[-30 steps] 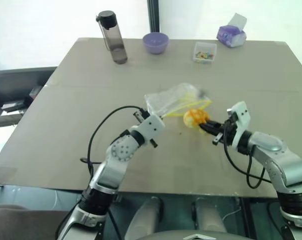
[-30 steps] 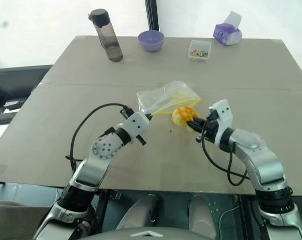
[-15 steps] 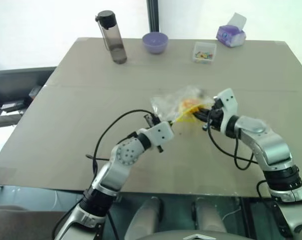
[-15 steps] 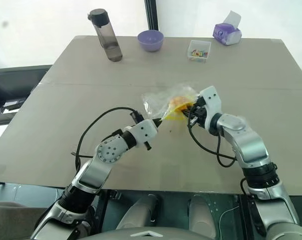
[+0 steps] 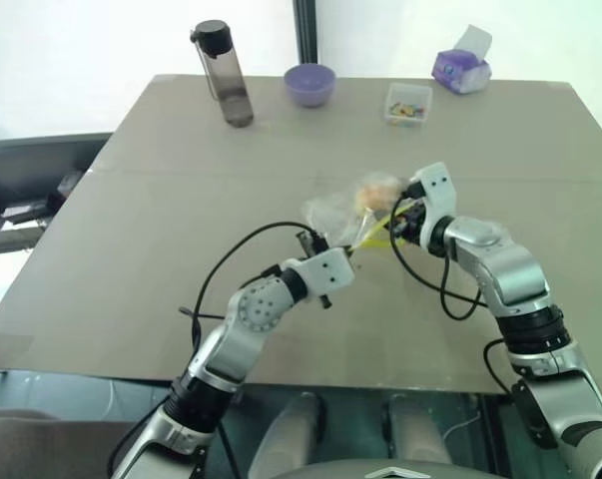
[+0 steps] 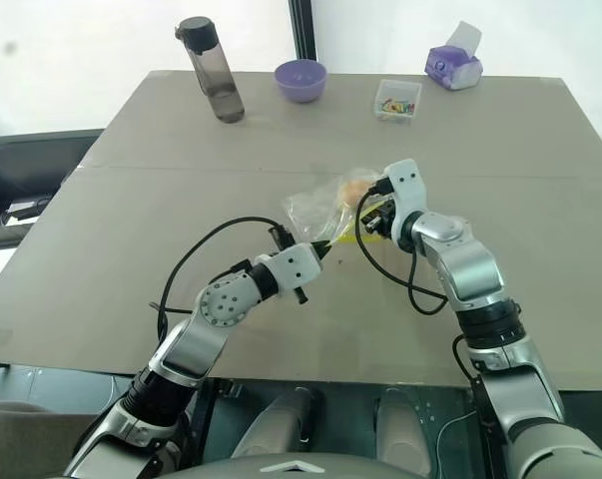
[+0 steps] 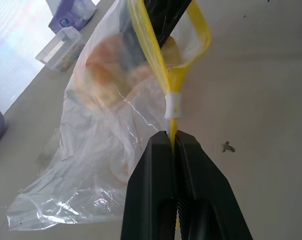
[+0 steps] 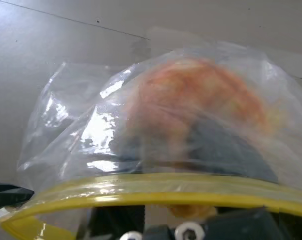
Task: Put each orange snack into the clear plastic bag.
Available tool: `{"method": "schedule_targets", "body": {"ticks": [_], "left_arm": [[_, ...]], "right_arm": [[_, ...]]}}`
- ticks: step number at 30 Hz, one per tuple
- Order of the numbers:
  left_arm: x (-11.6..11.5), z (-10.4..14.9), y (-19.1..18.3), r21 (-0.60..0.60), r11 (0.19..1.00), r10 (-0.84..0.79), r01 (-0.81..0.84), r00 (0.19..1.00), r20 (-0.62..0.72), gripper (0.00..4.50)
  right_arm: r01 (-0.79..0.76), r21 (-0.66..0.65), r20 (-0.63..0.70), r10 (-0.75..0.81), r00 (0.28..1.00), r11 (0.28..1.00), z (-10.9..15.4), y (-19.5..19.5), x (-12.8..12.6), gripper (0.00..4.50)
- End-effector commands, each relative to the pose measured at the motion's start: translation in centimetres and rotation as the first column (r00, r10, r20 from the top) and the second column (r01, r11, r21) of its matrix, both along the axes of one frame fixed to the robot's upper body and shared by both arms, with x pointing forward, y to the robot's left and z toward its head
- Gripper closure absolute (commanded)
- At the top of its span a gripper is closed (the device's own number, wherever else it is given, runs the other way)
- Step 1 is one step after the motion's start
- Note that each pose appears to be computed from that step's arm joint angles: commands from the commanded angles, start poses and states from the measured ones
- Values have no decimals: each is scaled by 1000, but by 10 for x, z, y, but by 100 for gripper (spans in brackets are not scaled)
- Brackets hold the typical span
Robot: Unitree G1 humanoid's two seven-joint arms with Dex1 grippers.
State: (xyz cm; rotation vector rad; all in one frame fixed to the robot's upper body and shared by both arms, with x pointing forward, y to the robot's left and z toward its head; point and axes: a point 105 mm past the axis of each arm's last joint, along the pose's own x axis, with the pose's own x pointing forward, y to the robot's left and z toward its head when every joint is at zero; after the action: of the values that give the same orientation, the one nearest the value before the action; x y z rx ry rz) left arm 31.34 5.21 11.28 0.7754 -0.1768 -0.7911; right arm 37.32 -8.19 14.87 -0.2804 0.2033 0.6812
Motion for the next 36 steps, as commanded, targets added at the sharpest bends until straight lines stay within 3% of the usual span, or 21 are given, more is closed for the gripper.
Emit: {"method": "schedule_targets", "body": {"ticks": [1, 2, 7, 12, 15, 19, 29, 31, 36], "left_arm": [[4, 12, 0, -43, 999, 18, -16, 999, 28, 450], [6, 13, 2, -56, 998, 35, -34, 999, 25, 450], [12, 13, 11, -83, 993, 85, -84, 996, 4, 450], [13, 13, 12, -92, 992, 89, -88, 996, -2, 450], [13, 13, 12, -93, 992, 88, -88, 996, -5, 450], [13, 12, 12, -93, 992, 87, -87, 996, -7, 450], [13, 11, 11, -87, 993, 78, -79, 997, -9, 450], [13, 12, 11, -85, 993, 79, -79, 997, -8, 450], [13, 12, 11, -83, 993, 79, -80, 997, -7, 450]], "right_arm": [[-106, -5, 67, 106, 992, 994, 21, 10, -14, 98], [-139, -28, 65, 141, 988, 990, 18, 9, -20, 54], [-303, -162, 76, 318, 945, 939, 9, -11, -53, 54], [-278, -270, 100, 314, 944, 922, 8, -48, -56, 54], [-223, -402, 103, 286, 953, 888, 0, -72, -52, 54], [-178, -432, 114, 250, 962, 884, 0, -87, -48, 54], [-36, -535, 293, 226, 929, 844, 8, -79, -15, 54], [-30, -555, 308, 238, 921, 831, 7, -77, -13, 76], [-69, -573, 287, 278, 917, 816, -3, -71, -16, 298]]}}
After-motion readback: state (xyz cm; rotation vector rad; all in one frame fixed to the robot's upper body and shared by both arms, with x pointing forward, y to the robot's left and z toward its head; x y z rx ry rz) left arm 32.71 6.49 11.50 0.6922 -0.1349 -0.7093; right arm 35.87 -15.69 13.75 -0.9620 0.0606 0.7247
